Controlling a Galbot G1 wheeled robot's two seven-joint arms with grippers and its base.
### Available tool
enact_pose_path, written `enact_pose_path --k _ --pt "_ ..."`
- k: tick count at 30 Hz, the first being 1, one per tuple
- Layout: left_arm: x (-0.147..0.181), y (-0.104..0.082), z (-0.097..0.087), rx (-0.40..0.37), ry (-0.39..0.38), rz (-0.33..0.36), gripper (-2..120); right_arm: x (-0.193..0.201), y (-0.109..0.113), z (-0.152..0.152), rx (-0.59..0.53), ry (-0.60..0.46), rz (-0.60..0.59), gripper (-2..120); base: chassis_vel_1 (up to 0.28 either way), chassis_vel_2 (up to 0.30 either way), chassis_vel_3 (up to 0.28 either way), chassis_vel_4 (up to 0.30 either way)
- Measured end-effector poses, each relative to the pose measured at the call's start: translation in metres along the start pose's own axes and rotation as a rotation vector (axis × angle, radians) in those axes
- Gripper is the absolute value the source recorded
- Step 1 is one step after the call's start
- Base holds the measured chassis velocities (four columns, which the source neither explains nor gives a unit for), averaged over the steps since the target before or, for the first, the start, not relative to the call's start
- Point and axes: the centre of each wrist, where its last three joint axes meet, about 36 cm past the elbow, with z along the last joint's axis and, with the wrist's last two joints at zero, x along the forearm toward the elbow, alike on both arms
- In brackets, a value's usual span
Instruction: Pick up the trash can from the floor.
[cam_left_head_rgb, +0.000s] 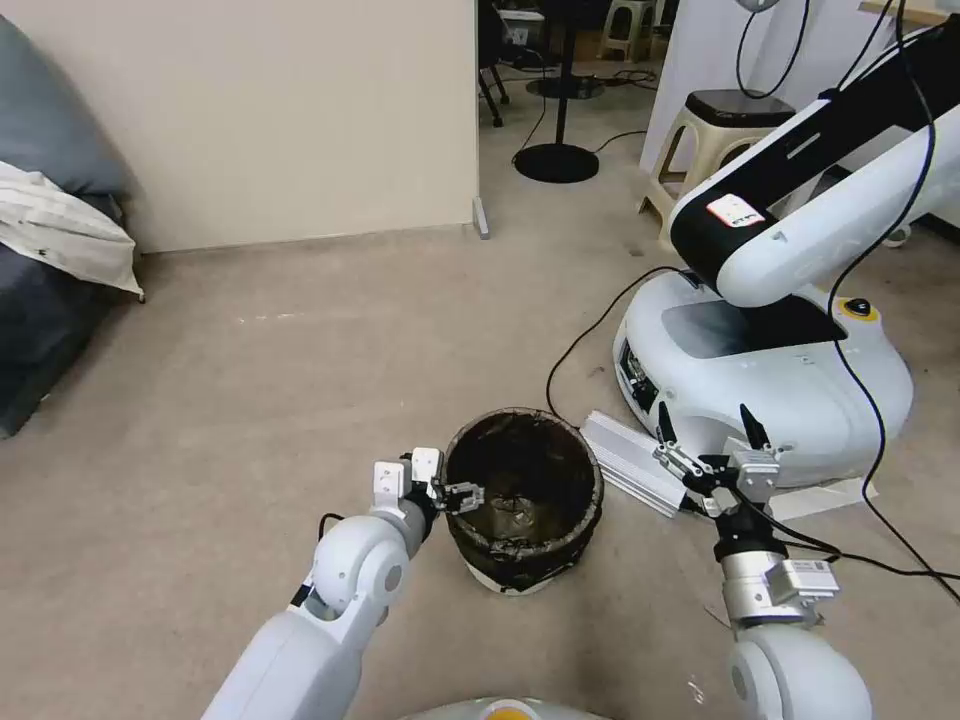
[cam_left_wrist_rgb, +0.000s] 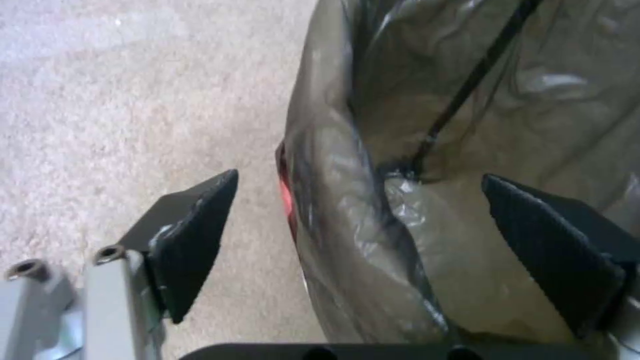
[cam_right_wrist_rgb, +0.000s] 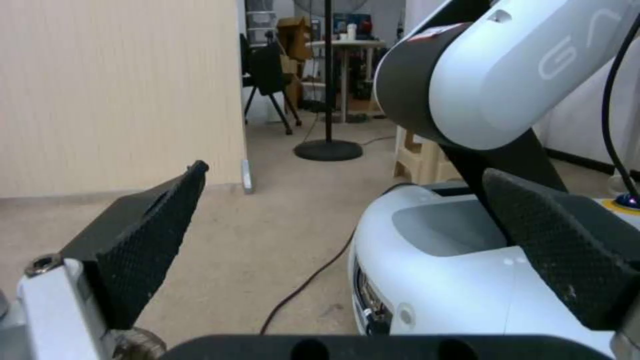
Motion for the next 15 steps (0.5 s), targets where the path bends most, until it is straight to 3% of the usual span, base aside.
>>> enact_pose_path --k 15 --pt "-0.002 -0.003 0.010 -0.003 0.025 -0.005 40 0.001 0.003 0.002 -0.002 0.000 0.000 100 0.000 0.000 0.000 0.000"
